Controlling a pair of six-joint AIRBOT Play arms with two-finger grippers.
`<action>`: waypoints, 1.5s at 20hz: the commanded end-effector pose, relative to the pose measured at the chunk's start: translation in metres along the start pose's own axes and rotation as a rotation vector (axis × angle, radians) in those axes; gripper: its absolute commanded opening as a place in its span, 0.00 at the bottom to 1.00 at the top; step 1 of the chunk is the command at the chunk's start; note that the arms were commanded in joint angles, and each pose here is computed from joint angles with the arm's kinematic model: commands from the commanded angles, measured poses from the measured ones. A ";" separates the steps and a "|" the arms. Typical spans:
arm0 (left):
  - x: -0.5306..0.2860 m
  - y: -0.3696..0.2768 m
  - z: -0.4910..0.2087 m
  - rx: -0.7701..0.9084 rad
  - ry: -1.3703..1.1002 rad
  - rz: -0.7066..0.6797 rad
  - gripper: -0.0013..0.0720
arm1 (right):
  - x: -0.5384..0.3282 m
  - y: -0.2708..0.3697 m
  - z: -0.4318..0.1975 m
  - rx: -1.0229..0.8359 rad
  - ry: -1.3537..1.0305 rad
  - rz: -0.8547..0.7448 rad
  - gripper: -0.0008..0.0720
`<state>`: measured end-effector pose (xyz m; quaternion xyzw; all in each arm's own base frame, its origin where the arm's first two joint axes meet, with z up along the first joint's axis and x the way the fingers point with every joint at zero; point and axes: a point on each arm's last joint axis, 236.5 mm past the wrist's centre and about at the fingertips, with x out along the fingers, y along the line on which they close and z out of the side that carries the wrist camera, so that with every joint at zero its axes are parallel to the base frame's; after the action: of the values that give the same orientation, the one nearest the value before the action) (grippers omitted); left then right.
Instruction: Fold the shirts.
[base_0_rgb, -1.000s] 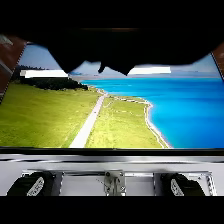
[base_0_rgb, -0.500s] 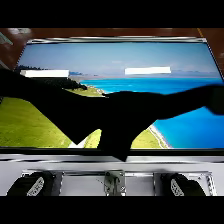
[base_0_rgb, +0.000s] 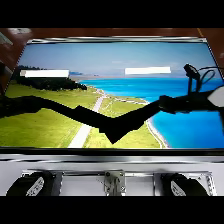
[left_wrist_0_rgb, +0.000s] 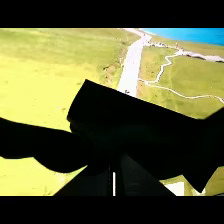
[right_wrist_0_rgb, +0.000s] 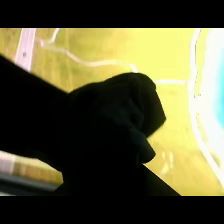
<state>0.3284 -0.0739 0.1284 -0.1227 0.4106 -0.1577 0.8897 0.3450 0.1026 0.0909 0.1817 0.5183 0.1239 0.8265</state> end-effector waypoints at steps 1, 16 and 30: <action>0.038 0.015 -0.017 -0.086 0.050 -0.014 0.07 | 0.058 -0.013 0.084 0.156 -0.288 0.057 0.09; 0.110 0.038 -0.029 -0.102 0.124 0.009 0.07 | 0.136 -0.092 -0.021 0.190 0.245 0.041 0.96; 0.110 0.039 -0.025 -0.101 0.107 0.014 0.07 | 0.208 -0.035 -0.082 0.293 0.456 0.152 0.66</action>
<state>0.3842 -0.0818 0.0232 -0.1565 0.4646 -0.1361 0.8609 0.3640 0.1529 -0.1164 0.3008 0.6819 0.1512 0.6494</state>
